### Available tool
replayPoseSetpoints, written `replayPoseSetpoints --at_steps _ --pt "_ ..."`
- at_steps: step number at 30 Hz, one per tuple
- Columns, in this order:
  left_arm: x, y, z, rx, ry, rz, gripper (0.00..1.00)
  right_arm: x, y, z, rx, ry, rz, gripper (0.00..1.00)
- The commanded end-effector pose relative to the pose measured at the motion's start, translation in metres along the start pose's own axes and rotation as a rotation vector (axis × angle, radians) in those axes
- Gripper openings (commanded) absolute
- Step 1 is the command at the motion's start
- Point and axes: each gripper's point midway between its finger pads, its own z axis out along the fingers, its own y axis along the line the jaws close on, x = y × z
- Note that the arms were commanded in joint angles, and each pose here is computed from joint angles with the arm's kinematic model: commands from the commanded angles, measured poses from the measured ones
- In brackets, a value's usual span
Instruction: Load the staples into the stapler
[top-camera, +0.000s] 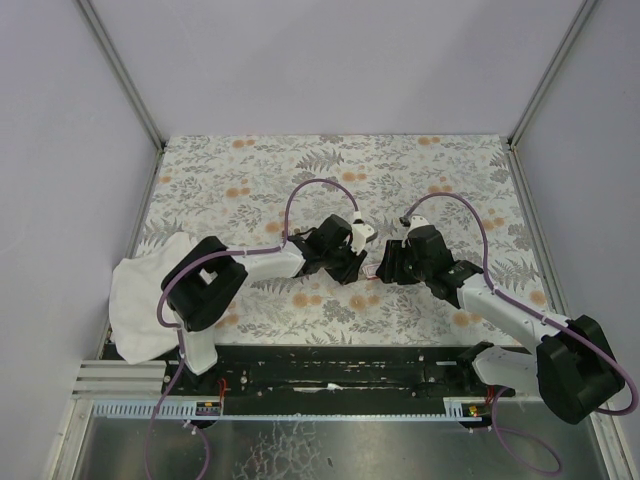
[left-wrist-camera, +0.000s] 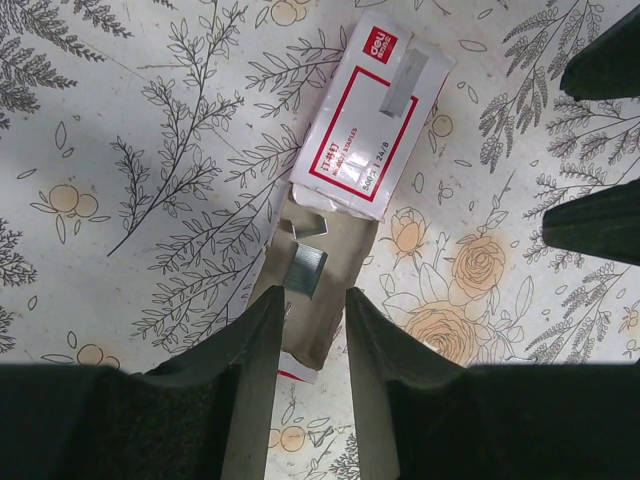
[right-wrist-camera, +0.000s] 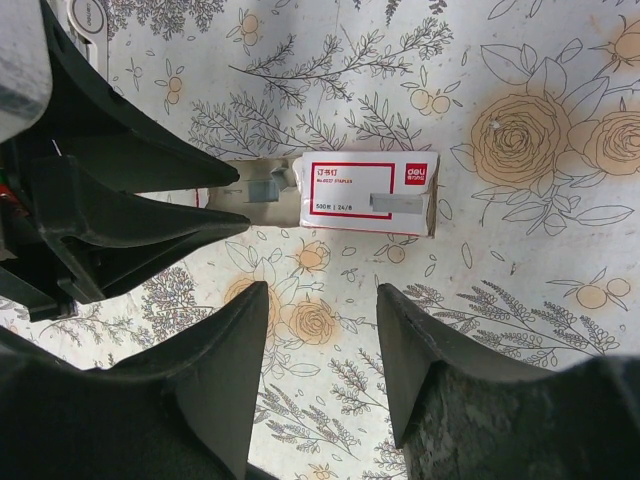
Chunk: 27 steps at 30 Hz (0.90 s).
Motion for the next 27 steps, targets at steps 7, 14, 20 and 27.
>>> replayPoseSetpoints --at_steps 7,14,20,27 --pt "-0.012 0.005 0.004 -0.023 -0.051 0.066 0.29 -0.009 0.005 -0.003 -0.027 -0.037 0.008 0.54" --pt "-0.010 0.006 0.008 -0.017 -0.044 0.068 0.29 -0.006 0.004 -0.002 -0.029 -0.032 0.011 0.54" --pt "-0.006 0.007 0.012 -0.018 -0.034 0.065 0.28 -0.005 0.002 -0.003 -0.024 -0.033 0.011 0.54" --pt "-0.002 0.009 0.017 -0.020 -0.019 0.062 0.27 -0.004 0.002 -0.003 -0.024 -0.030 0.011 0.54"
